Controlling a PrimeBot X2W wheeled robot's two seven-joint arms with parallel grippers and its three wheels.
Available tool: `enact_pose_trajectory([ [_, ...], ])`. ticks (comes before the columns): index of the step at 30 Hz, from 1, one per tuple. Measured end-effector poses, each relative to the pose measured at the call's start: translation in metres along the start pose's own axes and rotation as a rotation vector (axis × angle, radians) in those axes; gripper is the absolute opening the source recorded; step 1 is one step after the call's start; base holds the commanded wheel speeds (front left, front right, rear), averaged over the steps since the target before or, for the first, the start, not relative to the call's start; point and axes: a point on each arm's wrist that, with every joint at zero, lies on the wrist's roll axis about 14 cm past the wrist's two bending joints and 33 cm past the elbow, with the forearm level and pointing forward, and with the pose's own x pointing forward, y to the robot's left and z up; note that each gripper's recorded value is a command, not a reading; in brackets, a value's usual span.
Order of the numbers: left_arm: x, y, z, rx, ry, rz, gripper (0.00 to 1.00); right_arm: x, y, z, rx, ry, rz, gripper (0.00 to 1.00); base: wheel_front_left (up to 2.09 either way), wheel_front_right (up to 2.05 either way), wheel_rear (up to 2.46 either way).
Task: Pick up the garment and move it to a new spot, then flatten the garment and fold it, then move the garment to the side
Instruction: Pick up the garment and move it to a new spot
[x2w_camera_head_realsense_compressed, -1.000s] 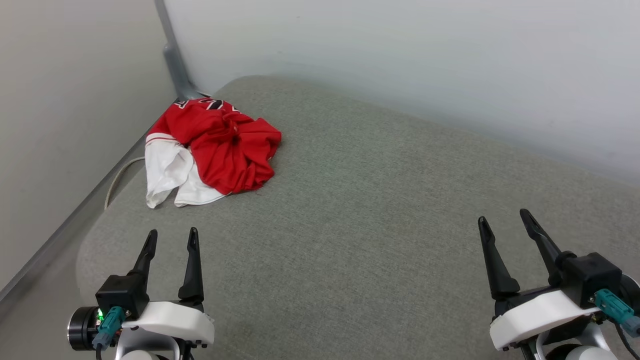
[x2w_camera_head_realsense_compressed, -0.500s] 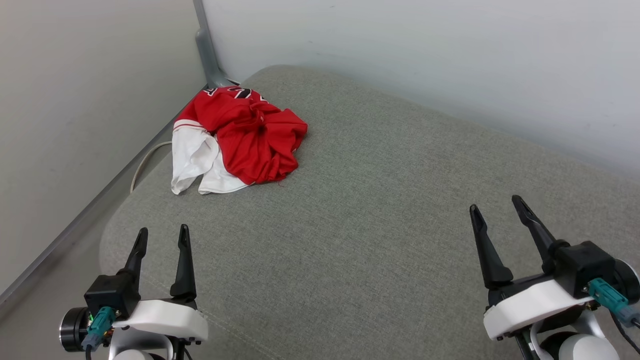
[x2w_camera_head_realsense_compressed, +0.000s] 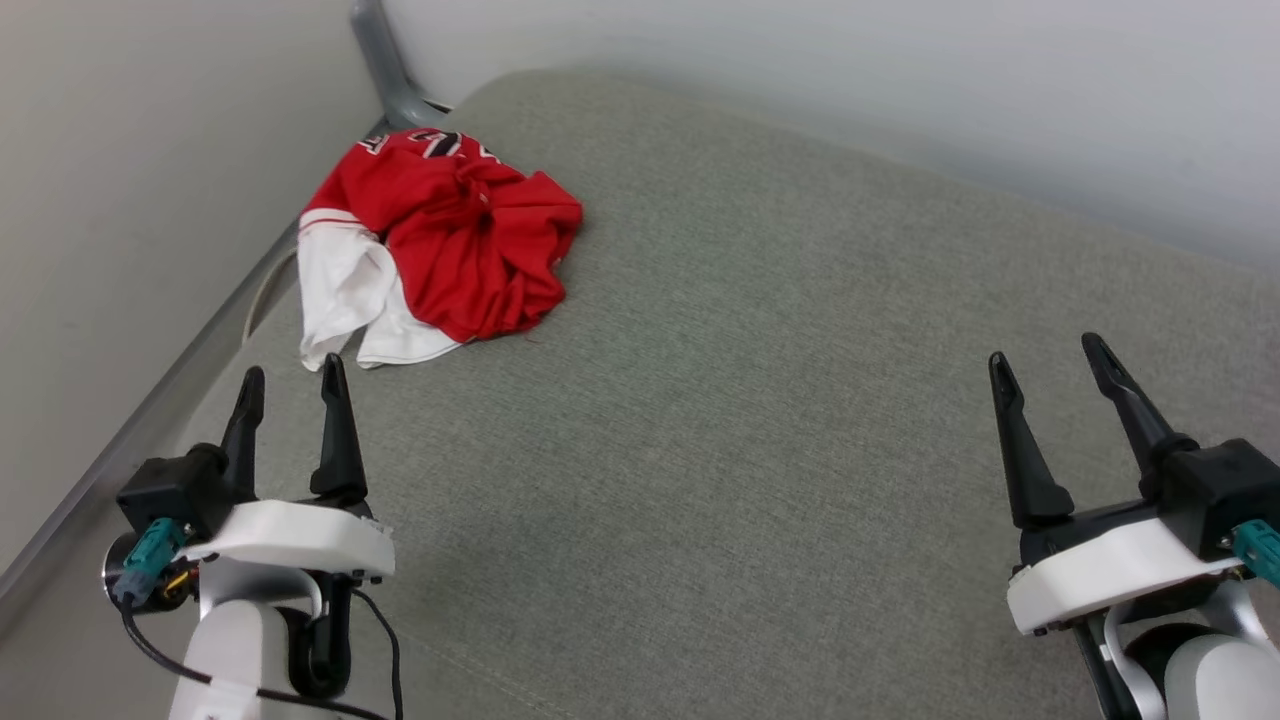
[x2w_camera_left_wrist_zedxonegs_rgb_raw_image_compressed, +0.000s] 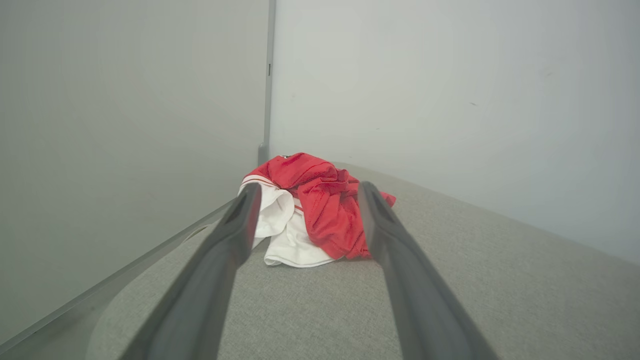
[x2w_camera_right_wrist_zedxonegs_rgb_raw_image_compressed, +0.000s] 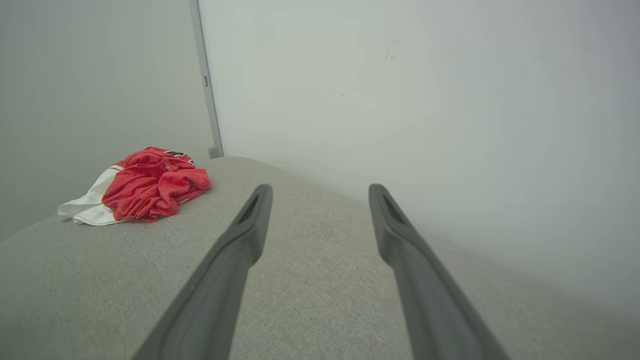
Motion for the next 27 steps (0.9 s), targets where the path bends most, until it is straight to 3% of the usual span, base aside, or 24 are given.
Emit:
enact_pose_trajectory([
  [11,0.092,-0.022,-0.05,-0.056,0.217,-0.029,1.0,0.002,-0.058,-0.032,-0.004,0.057,-0.106,1.0,0.0,0.0,0.0],
  [21,0.162,-0.015,-0.108,0.026,0.557,-0.017,1.0,0.001,-0.104,-0.08,0.014,0.128,-0.192,1.0,0.0,0.0,0.0],
  [27,0.178,-0.015,-0.151,0.043,0.778,-0.007,1.0,-0.003,-0.127,-0.111,0.022,0.173,-0.236,1.0,0.0,0.0,0.0],
])
